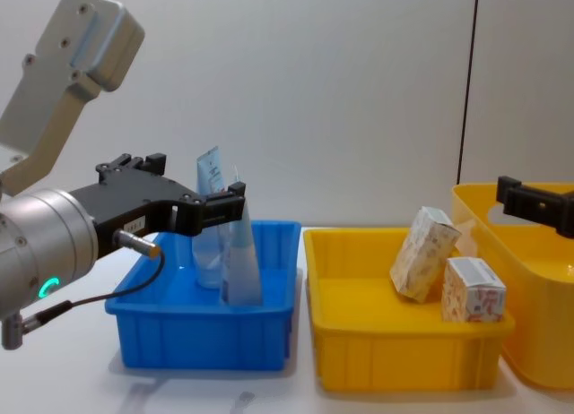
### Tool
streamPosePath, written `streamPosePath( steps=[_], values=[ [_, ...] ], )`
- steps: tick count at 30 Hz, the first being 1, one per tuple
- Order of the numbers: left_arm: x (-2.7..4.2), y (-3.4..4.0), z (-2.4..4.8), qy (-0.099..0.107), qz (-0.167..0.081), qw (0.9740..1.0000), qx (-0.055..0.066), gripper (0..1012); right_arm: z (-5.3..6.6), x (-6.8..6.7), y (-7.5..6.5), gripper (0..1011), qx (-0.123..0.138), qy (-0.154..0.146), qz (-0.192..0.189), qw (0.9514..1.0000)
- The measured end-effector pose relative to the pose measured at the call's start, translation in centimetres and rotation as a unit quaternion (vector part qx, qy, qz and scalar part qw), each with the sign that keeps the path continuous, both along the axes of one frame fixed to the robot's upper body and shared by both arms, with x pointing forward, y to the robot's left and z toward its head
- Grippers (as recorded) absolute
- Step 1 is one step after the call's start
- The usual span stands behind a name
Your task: Bimanual collaborative sorting of washing and personal care products
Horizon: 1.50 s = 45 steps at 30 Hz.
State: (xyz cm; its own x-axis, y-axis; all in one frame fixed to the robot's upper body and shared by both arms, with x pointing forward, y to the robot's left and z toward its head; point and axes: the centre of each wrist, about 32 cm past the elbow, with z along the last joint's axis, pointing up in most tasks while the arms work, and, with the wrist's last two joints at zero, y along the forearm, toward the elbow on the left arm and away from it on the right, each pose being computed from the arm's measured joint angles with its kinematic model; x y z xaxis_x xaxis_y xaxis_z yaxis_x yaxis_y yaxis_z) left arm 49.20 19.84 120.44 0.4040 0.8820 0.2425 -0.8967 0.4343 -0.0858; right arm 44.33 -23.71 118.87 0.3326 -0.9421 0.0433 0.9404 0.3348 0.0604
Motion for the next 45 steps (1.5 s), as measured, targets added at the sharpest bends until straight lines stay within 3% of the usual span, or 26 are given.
streamPosePath(
  steps=[45],
  values=[
    [0.00,0.00,0.00,0.000,0.000,1.0000,0.000,1001,0.00,0.00,0.00,1003,0.000,0.000,0.000,1.0000]
  ],
)
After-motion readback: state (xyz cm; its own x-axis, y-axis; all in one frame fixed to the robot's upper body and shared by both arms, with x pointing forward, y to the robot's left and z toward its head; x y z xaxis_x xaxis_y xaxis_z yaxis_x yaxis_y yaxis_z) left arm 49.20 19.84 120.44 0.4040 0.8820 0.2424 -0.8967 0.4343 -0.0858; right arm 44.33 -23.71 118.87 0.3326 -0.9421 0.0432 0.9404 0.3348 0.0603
